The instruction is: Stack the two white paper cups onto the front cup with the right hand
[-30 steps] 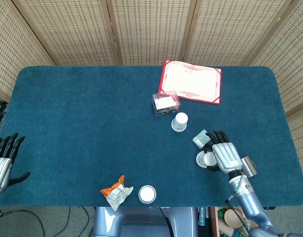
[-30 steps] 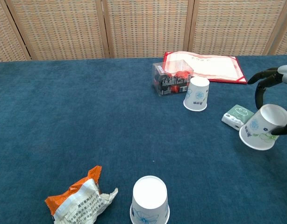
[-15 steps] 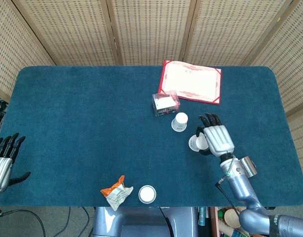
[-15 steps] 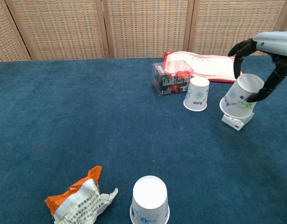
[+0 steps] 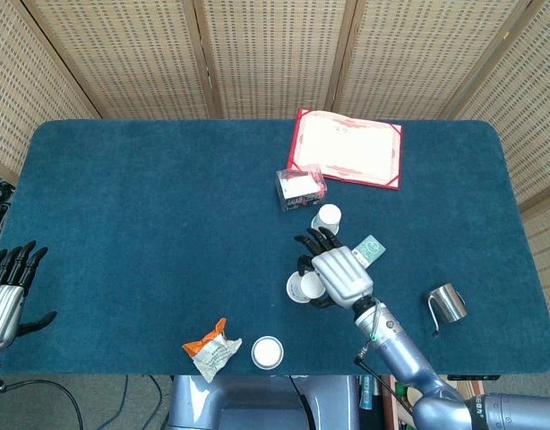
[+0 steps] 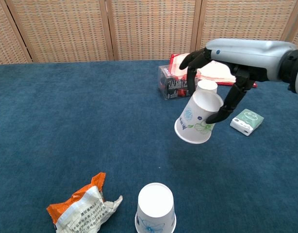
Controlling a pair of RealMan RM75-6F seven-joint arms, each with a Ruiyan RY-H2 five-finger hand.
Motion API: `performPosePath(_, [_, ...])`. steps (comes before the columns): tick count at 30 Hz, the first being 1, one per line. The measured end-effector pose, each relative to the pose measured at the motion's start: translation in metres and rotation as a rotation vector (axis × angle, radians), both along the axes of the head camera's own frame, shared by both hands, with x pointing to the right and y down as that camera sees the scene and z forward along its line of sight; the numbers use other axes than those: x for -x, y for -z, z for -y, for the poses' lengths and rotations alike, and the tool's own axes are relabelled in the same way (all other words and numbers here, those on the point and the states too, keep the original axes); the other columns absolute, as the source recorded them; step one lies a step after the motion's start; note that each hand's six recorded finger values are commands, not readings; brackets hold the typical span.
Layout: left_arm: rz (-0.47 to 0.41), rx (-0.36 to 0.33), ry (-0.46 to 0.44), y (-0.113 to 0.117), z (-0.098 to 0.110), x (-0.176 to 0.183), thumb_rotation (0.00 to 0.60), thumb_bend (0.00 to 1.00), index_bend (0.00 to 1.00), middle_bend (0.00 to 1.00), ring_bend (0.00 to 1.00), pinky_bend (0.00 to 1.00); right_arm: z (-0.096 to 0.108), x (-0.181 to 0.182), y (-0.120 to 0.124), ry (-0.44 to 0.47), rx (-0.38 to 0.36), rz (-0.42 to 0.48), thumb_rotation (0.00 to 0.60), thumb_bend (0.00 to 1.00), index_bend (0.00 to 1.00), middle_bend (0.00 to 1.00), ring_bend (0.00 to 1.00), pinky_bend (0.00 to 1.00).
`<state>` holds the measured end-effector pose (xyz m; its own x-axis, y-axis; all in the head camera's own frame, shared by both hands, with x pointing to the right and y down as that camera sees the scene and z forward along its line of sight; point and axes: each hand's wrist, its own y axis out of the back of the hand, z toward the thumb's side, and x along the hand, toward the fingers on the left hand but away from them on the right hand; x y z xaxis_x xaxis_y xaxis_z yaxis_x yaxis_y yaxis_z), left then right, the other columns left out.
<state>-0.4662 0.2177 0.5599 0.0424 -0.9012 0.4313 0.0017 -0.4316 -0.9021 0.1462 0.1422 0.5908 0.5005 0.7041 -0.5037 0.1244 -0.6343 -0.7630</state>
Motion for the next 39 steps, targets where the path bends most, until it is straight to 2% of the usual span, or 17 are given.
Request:
performPosePath(11, [-0.005, -0.003, 0.004, 0.001, 0.000, 0.002, 0.600, 0.16, 0.00, 0.00, 0.00, 0.00, -0.032, 0.048, 0.028, 0.109, 0.040, 0.112, 0.600, 0.07, 0.53, 0.22, 0.00, 0.00])
performPosePath(23, [-0.006, -0.003, -0.003, 0.001, 0.000, 0.001, 0.600, 0.16, 0.00, 0.00, 0.00, 0.00, -0.049, 0.063, 0.047, 0.154, 0.028, 0.164, 0.600, 0.07, 0.53, 0.21, 0.00, 0.00])
performPosePath(39, [-0.009, -0.004, -0.006, 0.001, 0.000, 0.001, 0.600, 0.17, 0.00, 0.00, 0.00, 0.00, -0.065, 0.062, 0.042, 0.196, 0.093, 0.119, 0.600, 0.07, 0.54, 0.21, 0.00, 0.00])
